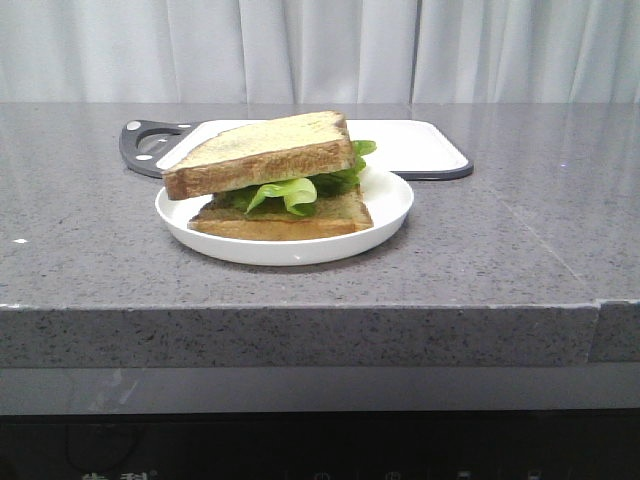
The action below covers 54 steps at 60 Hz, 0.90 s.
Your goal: Left arm grabs bread, right arm adds lettuce
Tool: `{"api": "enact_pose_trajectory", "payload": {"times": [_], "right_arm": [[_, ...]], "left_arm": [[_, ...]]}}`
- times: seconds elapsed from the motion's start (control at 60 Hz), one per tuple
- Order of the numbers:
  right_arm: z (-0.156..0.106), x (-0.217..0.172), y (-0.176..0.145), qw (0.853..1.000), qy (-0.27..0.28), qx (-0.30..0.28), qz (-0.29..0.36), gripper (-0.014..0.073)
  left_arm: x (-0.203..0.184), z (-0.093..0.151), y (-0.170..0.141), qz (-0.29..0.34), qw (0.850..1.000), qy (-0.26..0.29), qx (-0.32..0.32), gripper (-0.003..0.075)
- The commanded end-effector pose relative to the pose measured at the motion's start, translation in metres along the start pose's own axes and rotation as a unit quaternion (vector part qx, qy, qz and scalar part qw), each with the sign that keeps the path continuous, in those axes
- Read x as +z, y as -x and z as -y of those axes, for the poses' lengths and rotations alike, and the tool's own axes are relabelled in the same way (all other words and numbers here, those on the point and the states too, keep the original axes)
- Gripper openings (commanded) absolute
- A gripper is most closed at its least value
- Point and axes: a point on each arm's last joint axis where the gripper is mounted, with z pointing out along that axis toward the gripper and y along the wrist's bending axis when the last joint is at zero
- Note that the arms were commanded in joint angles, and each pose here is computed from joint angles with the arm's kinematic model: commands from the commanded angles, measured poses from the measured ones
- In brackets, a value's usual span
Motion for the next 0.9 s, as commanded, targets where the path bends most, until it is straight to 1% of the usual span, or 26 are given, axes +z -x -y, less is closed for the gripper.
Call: {"api": "enact_pose_trajectory", "payload": {"times": [0.0,0.15,0.317,0.483,0.65,0.767,0.883], "right_arm": [[0.0,-0.006,0.01,0.999,-0.005,0.001,0.041,-0.0118],[0.0,-0.006,0.01,0.999,-0.005,0.001,0.041,-0.0118],[0.0,-0.006,0.01,0.999,-0.005,0.001,0.041,-0.0118],[0.0,-0.006,0.01,0.999,-0.005,0.001,0.041,-0.0118],[0.0,-0.006,0.01,0.999,-0.005,0.001,0.041,-0.0118],[0.0,-0.006,0.01,0.999,-0.005,0.001,0.041,-0.0118],[0.0,-0.006,0.01,0.999,-0.005,0.001,0.041,-0.0118]], "left_arm": [[-0.001,-0.003,0.006,0.073,0.997,0.017,-0.008,-0.002],[-0.001,-0.009,-0.012,0.094,0.994,0.045,-0.045,-0.002],[0.006,-0.01,-0.03,0.127,0.99,0.042,-0.051,-0.002],[0.014,-0.011,-0.05,0.165,0.984,0.041,-0.047,-0.002],[0.02,-0.011,-0.063,0.181,0.982,0.041,-0.044,-0.002],[0.02,-0.011,-0.063,0.177,0.983,0.041,-0.038,-0.002],[0.02,-0.011,-0.063,0.177,0.983,0.047,-0.013,-0.002]]}}
